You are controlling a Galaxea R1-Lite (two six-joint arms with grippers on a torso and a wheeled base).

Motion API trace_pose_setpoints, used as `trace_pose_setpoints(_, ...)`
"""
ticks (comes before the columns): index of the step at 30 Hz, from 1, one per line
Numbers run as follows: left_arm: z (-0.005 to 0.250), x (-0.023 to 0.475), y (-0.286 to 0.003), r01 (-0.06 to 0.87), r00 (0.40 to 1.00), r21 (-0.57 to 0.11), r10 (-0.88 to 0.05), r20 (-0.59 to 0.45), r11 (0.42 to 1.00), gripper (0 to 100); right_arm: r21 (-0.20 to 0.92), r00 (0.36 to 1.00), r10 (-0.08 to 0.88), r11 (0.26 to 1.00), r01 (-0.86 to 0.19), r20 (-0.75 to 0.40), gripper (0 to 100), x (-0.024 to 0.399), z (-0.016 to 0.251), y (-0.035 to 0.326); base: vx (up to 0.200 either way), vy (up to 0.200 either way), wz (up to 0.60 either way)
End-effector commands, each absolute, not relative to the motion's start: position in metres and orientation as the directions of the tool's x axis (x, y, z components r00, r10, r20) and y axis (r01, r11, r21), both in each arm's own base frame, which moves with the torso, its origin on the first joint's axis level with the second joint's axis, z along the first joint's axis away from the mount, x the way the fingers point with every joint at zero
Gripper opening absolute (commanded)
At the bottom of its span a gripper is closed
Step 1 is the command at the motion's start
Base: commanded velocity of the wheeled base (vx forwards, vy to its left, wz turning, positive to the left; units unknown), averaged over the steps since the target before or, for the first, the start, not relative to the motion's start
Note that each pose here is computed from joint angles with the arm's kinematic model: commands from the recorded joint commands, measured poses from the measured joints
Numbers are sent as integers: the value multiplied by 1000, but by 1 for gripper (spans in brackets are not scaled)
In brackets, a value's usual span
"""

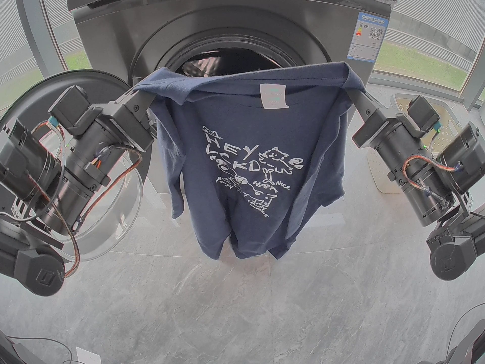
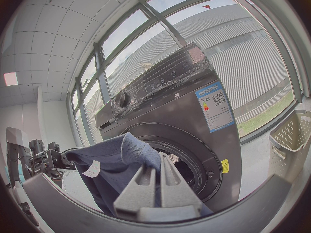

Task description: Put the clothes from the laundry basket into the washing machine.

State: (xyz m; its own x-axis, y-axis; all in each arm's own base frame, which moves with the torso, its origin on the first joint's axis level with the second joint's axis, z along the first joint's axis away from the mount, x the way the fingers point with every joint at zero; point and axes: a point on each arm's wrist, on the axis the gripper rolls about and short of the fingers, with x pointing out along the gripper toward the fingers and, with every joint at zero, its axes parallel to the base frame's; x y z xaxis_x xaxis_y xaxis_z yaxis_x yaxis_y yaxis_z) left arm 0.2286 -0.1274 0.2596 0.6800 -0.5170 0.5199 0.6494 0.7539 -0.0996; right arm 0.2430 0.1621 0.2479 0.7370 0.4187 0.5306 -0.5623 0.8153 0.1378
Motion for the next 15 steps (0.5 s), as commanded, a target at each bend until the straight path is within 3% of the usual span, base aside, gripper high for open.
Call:
trace_pose_setpoints(1,257,229,-128,648,683,-101,-519,514,755,0,138,733,417,814,-564,538,0,243,250,162,0,0,0)
trace_pose_setpoints(12,247,228,-132,659,691,-107,-543,477,745,0,140,740,421,814,-563,525,0,243,246,162,0,0,0)
trace_pose_setpoints(14,234,229,-150,695,676,-116,-590,440,710,0,143,738,436,805,-576,514,0,241,243,167,0,0,0)
trace_pose_setpoints(15,231,229,-158,710,667,-119,-607,432,694,0,146,735,445,798,-585,512,100,240,243,170,0,0,0)
